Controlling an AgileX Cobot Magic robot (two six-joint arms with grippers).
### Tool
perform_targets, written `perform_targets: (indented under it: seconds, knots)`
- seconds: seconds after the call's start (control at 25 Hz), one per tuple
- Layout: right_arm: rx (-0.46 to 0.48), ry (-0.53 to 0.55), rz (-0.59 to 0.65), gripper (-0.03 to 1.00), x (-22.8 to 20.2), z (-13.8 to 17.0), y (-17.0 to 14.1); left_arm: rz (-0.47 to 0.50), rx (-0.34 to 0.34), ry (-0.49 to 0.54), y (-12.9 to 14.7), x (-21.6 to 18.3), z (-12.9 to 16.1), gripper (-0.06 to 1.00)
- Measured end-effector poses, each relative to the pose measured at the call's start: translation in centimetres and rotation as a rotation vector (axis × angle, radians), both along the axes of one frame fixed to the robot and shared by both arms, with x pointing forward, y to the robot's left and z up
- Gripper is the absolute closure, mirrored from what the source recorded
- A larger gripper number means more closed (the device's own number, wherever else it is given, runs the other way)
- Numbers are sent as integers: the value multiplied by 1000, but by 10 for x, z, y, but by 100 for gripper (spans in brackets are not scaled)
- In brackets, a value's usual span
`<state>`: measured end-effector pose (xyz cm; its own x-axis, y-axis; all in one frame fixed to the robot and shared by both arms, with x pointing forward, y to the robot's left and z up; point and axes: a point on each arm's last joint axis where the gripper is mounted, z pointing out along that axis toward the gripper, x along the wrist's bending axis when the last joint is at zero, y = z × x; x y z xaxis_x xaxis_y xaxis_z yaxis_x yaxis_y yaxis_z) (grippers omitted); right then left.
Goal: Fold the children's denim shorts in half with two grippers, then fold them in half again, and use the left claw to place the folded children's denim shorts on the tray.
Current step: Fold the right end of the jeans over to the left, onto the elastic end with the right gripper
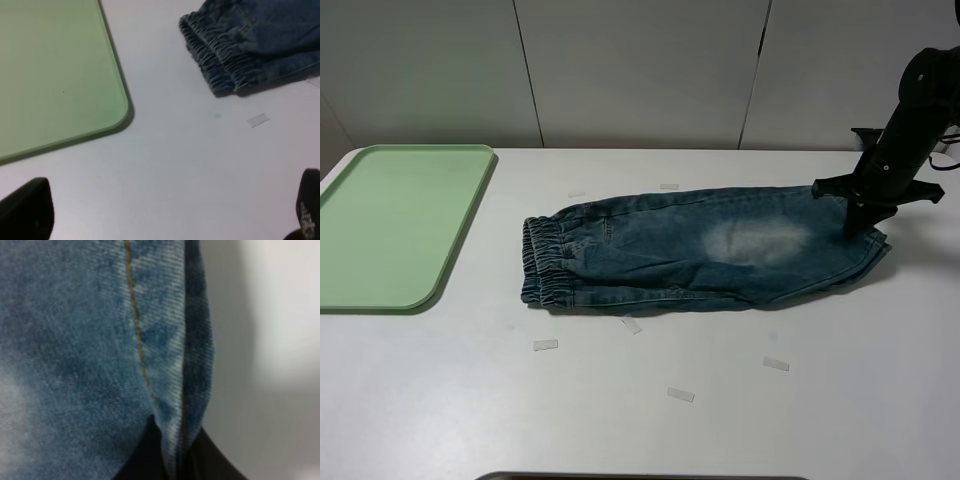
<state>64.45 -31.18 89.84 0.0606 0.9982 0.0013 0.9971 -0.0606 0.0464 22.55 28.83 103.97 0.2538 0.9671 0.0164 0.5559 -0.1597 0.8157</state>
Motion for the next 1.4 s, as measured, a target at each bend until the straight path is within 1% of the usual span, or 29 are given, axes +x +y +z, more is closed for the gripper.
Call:
perform_targets:
  seconds: [0.08,0.2,0.36,0.52,0.56,0.76,1.12,1.4]
  knots:
    - [-12,-10,-13,97,-3,6,-1,0,0,0,0,0,0,-2]
    - [-23,-46,-26,97,-3,17,11,0,0,0,0,0,0,-2]
    - [-22,-74,0,97,-4,26,39,0,0,0,0,0,0,-2]
    - [-15,-56,58,97,-10,28,71,0,0,0,0,0,0,-2]
    - [0,-39,84,97,-14,29,86,0,0,0,0,0,0,-2]
    - [38,-16,136,97,-25,31,120,-1,1,0,0,0,0,-2]
    - [101,-62,223,97,-38,40,169,-1,2,0,0,0,0,-2]
    - [190,-100,242,97,-48,41,203,-2,2,-1,0,0,0,-2]
